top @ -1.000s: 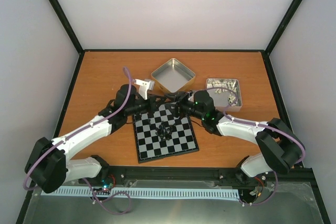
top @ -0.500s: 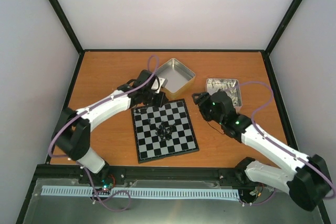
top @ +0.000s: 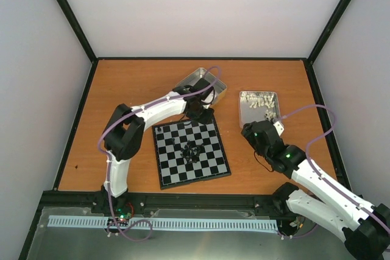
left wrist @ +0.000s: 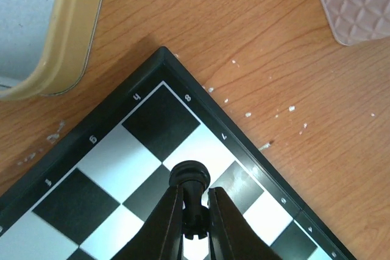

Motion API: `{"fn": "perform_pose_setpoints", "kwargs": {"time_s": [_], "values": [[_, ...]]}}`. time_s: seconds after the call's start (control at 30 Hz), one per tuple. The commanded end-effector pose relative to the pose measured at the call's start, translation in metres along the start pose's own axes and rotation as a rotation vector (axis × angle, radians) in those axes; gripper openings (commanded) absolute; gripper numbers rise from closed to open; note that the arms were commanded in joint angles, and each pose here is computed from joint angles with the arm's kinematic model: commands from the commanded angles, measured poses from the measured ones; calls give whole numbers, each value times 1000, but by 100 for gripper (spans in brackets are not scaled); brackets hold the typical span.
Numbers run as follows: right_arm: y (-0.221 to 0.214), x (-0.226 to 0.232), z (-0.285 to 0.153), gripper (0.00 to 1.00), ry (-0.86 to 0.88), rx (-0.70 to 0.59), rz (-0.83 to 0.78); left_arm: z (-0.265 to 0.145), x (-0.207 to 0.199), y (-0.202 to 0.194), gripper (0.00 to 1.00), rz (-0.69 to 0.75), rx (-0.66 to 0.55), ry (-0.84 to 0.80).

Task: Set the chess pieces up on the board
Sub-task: Place the chess piece on the chessboard.

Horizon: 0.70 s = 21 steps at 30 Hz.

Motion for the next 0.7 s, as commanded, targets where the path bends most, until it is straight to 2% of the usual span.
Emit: {"fn": "perform_pose_setpoints", "kwargs": {"time_s": [0.0, 0.67], "values": [[4, -9, -1, 71, -51, -59, -13, 7, -7, 10, 3, 35, 49, -2], [-1, -10, 4, 70, -42, -23, 6, 33, 1, 14, 9, 22, 85, 69]]}}
Point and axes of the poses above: each gripper's point midway between its finger pads, its own z axis out along the fingers, its own x axis along the line the jaws close on, y = z × x, the point moved 9 cm from there along -z, back along the fingers, and after that the axes turned 4 degrees about -z, right-handed, at the moved point
